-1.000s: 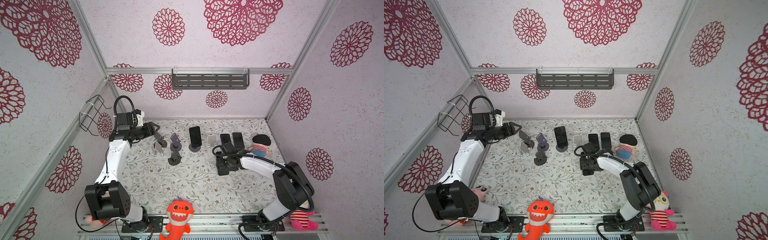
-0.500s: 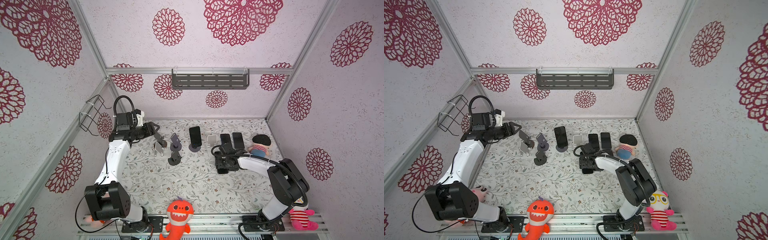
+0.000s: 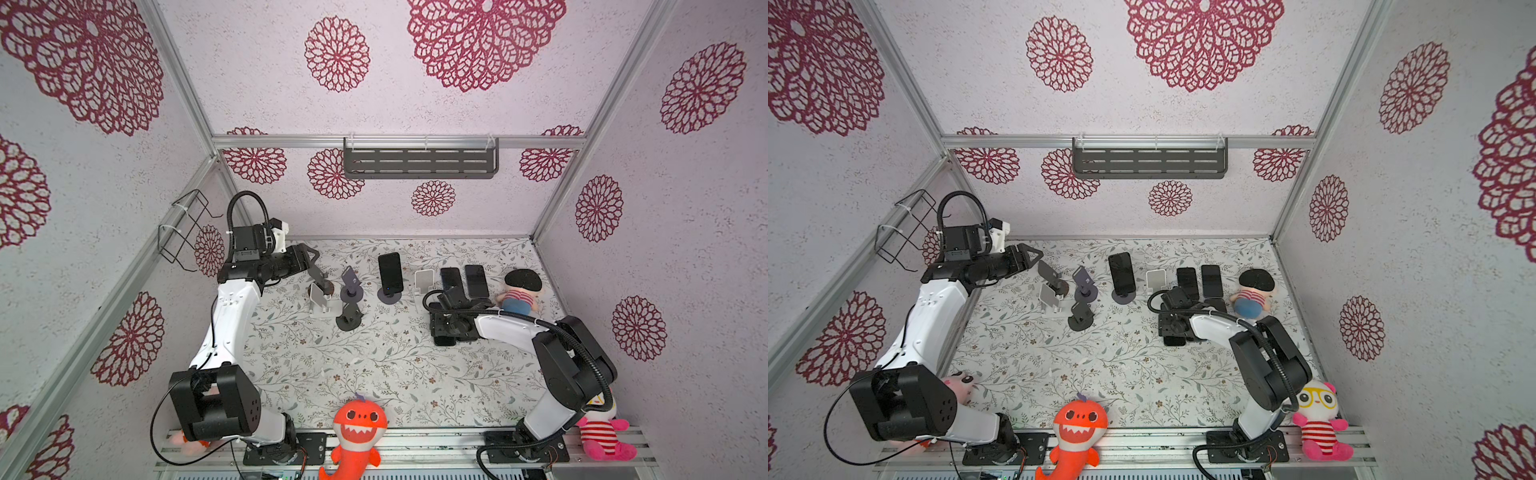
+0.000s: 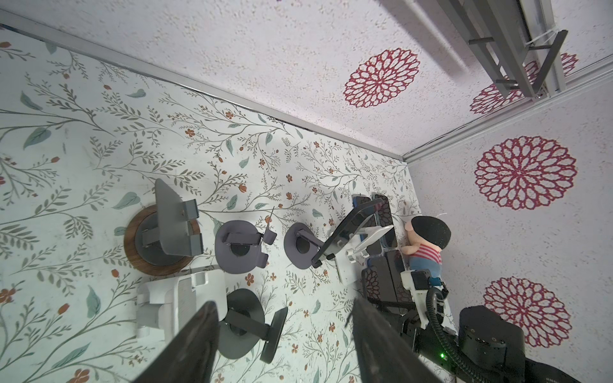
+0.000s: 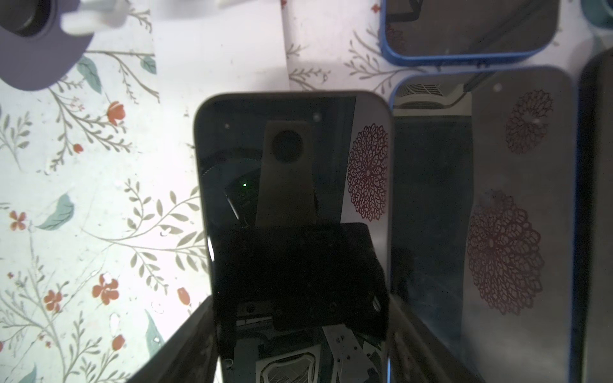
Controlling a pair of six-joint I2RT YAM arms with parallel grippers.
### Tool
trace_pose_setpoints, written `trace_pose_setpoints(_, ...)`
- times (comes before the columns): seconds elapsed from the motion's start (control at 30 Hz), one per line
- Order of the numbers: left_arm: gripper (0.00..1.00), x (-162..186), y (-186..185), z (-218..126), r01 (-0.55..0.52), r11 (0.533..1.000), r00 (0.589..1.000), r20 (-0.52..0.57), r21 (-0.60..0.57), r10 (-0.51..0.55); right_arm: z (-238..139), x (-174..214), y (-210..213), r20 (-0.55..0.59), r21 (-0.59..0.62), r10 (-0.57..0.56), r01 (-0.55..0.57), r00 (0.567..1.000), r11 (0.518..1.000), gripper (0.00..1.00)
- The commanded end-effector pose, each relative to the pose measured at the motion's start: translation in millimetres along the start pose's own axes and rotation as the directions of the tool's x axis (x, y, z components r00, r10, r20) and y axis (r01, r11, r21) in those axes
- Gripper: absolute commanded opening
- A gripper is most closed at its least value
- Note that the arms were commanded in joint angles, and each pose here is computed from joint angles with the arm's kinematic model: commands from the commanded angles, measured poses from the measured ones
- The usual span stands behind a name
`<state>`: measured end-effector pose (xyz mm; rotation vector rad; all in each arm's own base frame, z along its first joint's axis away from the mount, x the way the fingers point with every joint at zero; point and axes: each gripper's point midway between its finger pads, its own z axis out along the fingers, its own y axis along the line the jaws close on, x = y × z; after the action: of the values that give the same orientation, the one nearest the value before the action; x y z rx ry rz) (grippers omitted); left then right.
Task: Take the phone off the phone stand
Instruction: 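Open the right gripper and raise it away from the flat phones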
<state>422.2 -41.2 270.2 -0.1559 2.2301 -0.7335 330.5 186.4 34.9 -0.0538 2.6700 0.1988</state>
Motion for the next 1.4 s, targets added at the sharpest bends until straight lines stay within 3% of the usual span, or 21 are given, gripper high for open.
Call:
trace_pose_setpoints(0.0, 0.67, -7.8, -6.2, -8.6, -0.029, 1.0, 0.999, 0.027, 0.009, 0.029, 1.1, -7.7, -1.4, 0.028, 0.023, 0.022, -0.022, 0.999, 0.999, 0.74)
trace_pose_setpoints(0.63, 0.67, -8.4, -7.6, -10.3, -0.034, 0.999, 0.999, 0.031, 0.01, 0.034, -9.5, -14.7, 0.7, 0.051, 0.012, 0.019, -0.019, 0.999, 1.0, 0.82)
trace_pose_setpoints(0.9, 0.67, -8.7, -8.6, -12.4, -0.052, 0.999, 0.998, 0.035, 0.01, 0.052, -48.0, -34.5, 4.8, 0.119, -0.021, 0.017, -0.015, 0.993, 1.0, 0.81)
trace_pose_setpoints(1.13, 0.65, -2.9, -45.1, -28.4, -0.234, 0.971, 0.971, 0.049, 0.037, 0.233, -86.2, -48.8, -10.4, 0.169, -0.045, 0.024, -0.017, 0.985, 0.999, 0.8)
trace_pose_setpoints(1.37, 0.64, 34.6, -113.2, -23.6, -0.46, 0.878, 0.885, -0.019, 0.131, 0.466, -116.3, -53.5, -32.1, 0.219, -0.123, 0.086, -0.059, 0.972, 0.991, 0.78)
